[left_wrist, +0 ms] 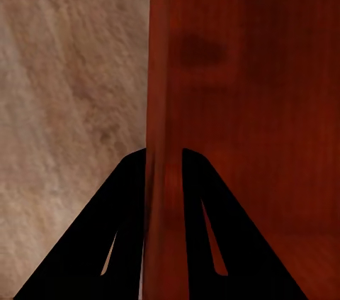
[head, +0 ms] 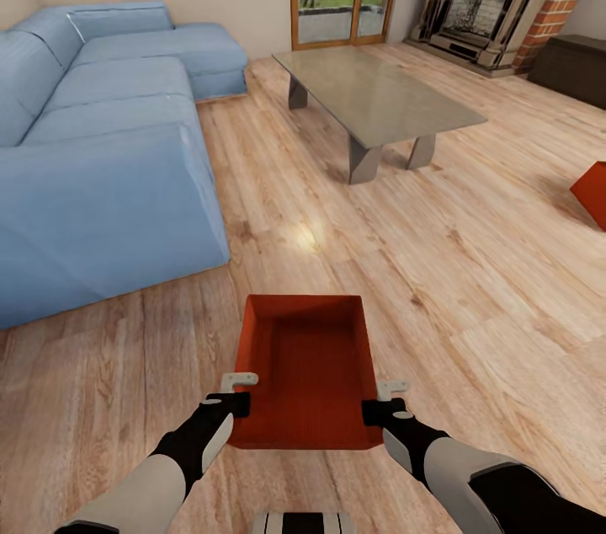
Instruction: Move the two storage containers from the living room to the garage. In the garage, place one container on the floor and stack the other container on top of it (either order is fine).
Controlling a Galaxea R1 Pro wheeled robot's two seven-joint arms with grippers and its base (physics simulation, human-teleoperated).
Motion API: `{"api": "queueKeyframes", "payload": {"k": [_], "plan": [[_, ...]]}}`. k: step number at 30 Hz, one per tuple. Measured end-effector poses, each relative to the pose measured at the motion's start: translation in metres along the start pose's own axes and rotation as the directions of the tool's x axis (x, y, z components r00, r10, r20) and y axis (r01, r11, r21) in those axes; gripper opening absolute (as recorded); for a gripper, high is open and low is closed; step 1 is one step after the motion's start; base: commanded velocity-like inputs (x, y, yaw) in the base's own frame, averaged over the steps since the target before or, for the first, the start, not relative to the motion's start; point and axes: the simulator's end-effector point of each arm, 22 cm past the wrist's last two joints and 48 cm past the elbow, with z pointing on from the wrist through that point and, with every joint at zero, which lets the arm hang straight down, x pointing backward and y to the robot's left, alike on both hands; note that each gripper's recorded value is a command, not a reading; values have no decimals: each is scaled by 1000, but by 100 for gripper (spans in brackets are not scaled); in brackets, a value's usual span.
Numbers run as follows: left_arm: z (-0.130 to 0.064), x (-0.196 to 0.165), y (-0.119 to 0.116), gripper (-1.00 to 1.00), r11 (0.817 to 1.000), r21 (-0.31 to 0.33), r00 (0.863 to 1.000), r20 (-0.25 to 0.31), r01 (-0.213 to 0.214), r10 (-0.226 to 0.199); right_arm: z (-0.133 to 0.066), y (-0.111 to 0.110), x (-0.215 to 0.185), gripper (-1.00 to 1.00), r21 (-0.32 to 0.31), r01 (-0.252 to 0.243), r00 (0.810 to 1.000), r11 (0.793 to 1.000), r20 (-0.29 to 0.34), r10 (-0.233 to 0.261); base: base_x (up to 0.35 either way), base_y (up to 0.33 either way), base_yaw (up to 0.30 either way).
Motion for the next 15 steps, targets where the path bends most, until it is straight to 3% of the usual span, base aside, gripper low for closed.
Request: {"api": "queueKeyframes", "payload": {"k": [15], "plan": [[-28, -16, 1, -100, 1000, 2, 1000, -1, -1, 1, -27, 0, -17, -100, -3, -6, 1000, 1000, -1, 6, 0, 0, 0]]}}
